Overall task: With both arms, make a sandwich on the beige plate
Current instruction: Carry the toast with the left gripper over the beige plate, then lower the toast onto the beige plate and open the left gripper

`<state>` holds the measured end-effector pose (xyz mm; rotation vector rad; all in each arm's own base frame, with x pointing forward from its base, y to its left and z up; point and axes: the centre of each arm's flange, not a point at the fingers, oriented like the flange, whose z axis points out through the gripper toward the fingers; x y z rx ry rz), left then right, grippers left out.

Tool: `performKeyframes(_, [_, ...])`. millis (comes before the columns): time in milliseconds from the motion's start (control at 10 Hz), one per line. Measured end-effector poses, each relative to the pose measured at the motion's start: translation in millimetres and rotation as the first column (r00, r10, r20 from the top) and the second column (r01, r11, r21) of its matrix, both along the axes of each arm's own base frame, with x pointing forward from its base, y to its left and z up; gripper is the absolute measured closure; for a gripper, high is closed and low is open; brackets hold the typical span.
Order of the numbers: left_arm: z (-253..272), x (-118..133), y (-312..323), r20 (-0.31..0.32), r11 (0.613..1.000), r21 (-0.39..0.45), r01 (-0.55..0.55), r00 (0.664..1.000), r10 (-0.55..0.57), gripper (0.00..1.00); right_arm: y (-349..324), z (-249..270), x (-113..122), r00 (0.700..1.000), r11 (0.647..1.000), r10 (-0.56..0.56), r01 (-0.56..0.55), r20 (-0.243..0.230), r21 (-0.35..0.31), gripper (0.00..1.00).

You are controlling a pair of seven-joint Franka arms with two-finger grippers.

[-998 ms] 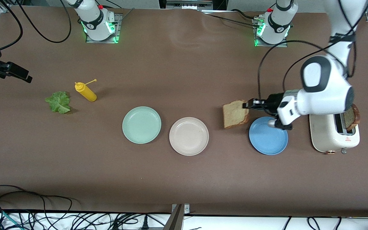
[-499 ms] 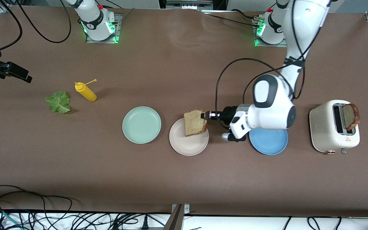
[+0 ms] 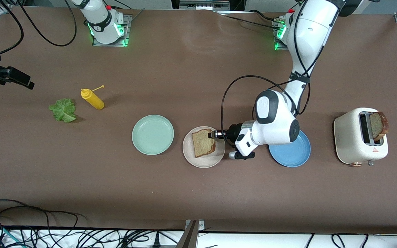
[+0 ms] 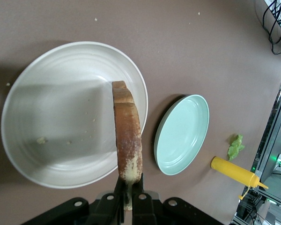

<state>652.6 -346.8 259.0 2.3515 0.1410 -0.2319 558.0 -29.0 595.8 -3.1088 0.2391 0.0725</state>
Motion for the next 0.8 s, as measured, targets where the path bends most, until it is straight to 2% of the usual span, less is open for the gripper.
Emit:
performKeyframes(399, [-0.4, 2.5, -7.0, 0.002, 1.000, -0.017, -0.014, 1.000, 0.014, 0.92, -0.1, 0.0, 0.0, 1.000, 1.000, 0.000, 0.000, 0.000, 0.000, 0.00])
performKeyframes(798, [-20.5, 3.1, -2.0, -0.014, 1.000, 0.005, -0.023, 1.000, 0.023, 0.92, -0.1, 0.0, 0.0, 1.000, 1.000, 0.001, -0.001, 0.000, 0.000, 0.00])
